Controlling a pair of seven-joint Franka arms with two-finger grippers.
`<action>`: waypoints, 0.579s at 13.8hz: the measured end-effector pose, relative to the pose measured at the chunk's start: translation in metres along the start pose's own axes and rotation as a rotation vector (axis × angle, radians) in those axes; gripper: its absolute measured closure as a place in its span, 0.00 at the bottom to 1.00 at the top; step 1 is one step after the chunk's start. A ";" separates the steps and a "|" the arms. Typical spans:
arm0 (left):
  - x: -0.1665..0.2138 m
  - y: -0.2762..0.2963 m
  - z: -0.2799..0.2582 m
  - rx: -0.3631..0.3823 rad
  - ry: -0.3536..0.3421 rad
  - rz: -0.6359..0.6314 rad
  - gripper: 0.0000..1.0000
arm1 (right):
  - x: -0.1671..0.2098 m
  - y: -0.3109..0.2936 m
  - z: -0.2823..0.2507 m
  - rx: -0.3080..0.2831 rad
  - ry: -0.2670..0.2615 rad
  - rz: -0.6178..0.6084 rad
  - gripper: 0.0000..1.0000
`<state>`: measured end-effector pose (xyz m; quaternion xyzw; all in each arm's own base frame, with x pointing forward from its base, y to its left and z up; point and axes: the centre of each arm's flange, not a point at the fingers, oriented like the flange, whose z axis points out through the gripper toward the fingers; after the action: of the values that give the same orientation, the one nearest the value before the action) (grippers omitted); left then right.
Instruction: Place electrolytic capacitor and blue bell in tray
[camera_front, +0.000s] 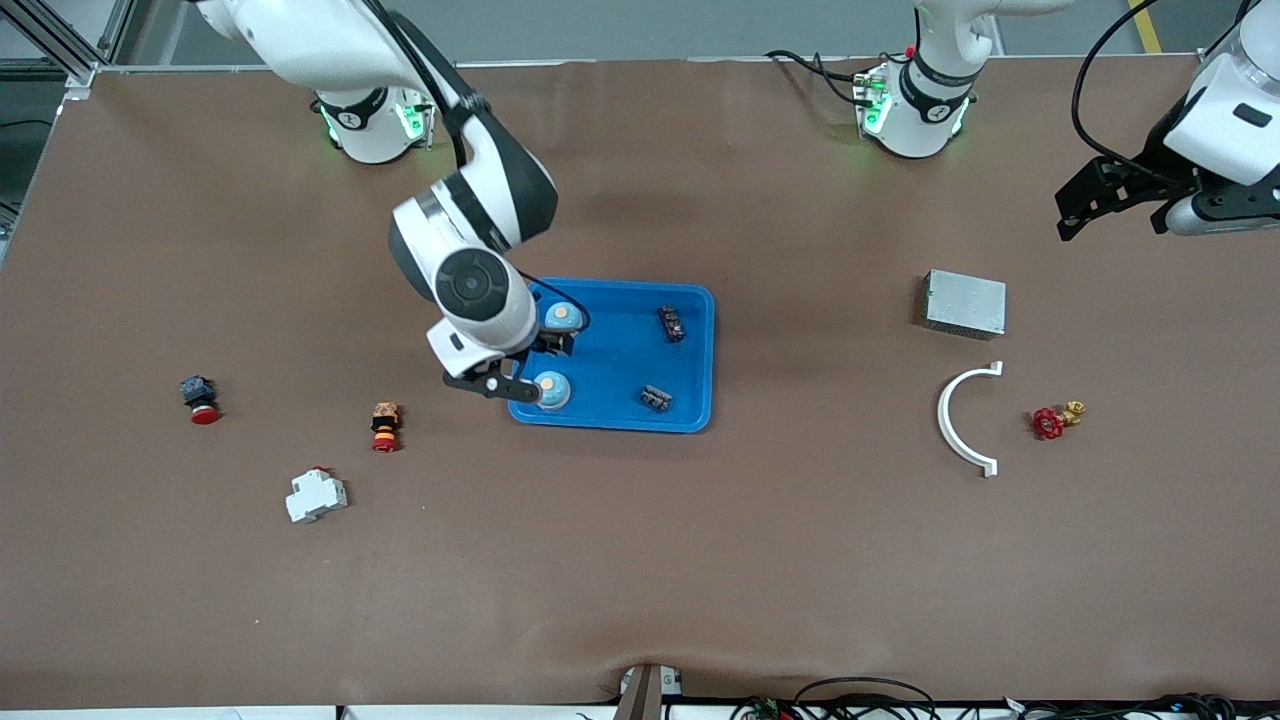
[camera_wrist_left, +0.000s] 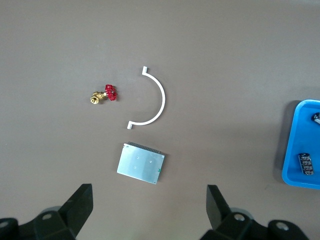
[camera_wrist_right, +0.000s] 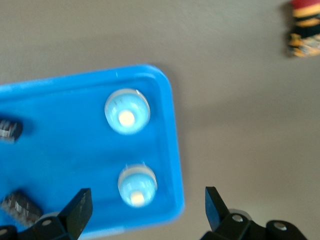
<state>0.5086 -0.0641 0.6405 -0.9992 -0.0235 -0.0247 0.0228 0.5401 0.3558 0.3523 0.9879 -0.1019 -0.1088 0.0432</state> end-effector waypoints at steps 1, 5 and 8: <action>0.000 0.000 0.000 0.000 0.003 -0.001 0.00 | -0.010 0.006 -0.017 -0.006 -0.008 -0.001 0.00; 0.001 -0.001 0.000 -0.001 0.004 -0.002 0.00 | -0.060 0.042 -0.075 -0.031 -0.011 -0.058 0.00; 0.001 -0.001 0.000 -0.001 0.004 -0.002 0.00 | -0.098 0.090 -0.108 -0.053 -0.018 -0.142 0.00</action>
<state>0.5093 -0.0629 0.6407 -0.9991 -0.0247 -0.0270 0.0224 0.4532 0.2955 0.4874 0.9901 -0.0289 -0.1233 0.0605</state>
